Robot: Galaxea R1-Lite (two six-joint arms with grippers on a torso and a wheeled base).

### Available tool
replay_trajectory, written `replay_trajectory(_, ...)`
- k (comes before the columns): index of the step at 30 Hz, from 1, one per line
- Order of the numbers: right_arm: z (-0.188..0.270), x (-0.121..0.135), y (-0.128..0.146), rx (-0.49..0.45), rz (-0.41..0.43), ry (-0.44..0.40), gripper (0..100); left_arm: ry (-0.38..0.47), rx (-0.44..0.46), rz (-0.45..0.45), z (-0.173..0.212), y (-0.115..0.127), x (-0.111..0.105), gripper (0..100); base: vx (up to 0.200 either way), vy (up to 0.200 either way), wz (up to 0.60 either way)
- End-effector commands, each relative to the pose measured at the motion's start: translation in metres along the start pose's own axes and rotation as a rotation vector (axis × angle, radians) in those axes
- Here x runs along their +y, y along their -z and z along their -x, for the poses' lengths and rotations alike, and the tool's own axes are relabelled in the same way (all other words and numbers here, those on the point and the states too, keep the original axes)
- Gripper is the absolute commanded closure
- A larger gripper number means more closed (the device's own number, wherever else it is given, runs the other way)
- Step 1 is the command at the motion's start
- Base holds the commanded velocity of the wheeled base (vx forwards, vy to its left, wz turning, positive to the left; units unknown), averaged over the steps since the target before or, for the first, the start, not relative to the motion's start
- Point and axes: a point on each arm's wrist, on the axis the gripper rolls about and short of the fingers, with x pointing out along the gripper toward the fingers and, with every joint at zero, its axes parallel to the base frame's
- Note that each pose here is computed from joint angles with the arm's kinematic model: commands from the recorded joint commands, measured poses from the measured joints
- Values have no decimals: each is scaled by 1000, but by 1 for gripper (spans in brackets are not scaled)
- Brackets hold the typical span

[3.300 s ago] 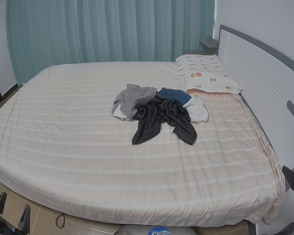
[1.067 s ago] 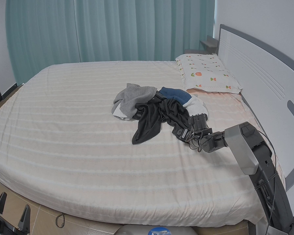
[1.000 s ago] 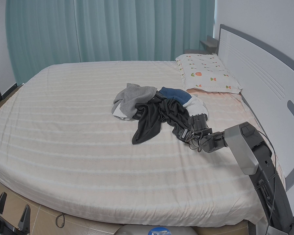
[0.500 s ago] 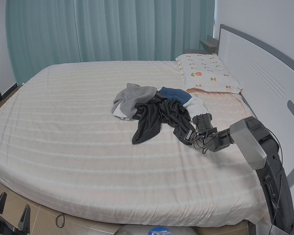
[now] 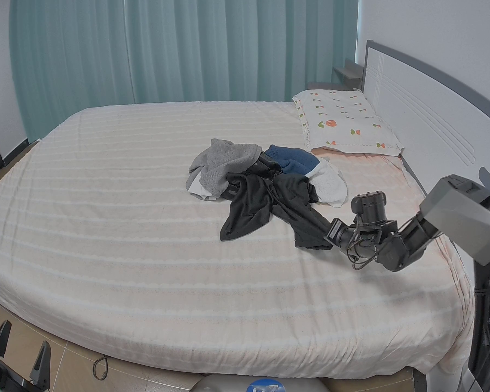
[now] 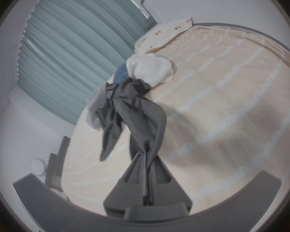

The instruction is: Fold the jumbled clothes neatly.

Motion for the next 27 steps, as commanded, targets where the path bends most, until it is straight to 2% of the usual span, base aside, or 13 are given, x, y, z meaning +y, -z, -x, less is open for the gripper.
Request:
replay_trajectory(1, 180, 21, -13, -109, -51, -447, 100, 0, 4, 2, 0, 4, 0, 0, 0, 0, 0)
replay_trajectory(2, 180, 21, -13, -109, -51, -447, 100, 0, 4, 2, 0, 4, 0, 0, 0, 0, 0)
replay_trajectory(4, 204, 19, -9, -92, -23, -539, 100, 0, 2, 0, 0, 4, 0, 0, 0, 0, 0)
replay_trajectory(7, 211, 22, -12, -98, -13, -591, 100, 0, 4, 0, 0, 5, 0, 0, 0, 0, 0)
replay_trajectory(13, 225, 33, -22, -186, 9, -685, 100, 3, 2, 2, 0, 4, 0, 0, 0, 0, 0)
replay_trajectory(16, 231, 48, -37, -251, 33, -746, 100, 4, 15, 2, -1, 4, 0, 0, 0, 0, 0)
replay_trajectory(20, 238, 60, -42, -278, 45, -797, 100, 2, -10, -9, 0, 4, 0, 0, 0, 0, 0)
replay_trajectory(21, 241, 62, -43, -283, 47, -809, 100, -1, -47, -5, 2, -7, 0, 0, 0, 0, 0)
replay_trajectory(23, 246, 67, -44, -296, 59, -833, 100, 8, -189, 54, 10, -61, 0, 0, 0, 0, 0)
replay_trajectory(24, 251, 71, -46, -310, 70, -852, 100, 29, -193, 108, 6, -88, -1, 0, 0, 0, 0)
replay_trajectory(25, 251, 71, -46, -310, 70, -852, 100, 29, -193, 108, 6, -88, -1, 0, 0, 0, 0)
replay_trajectory(26, 261, 80, -48, -333, 85, -895, 100, 67, -102, 122, -12, -101, -1, 0, 0, 0, 0)
replay_trajectory(27, 266, 84, -46, -331, 90, -919, 100, 112, -71, 103, -19, -107, -2, 0, 0, 0, 0)
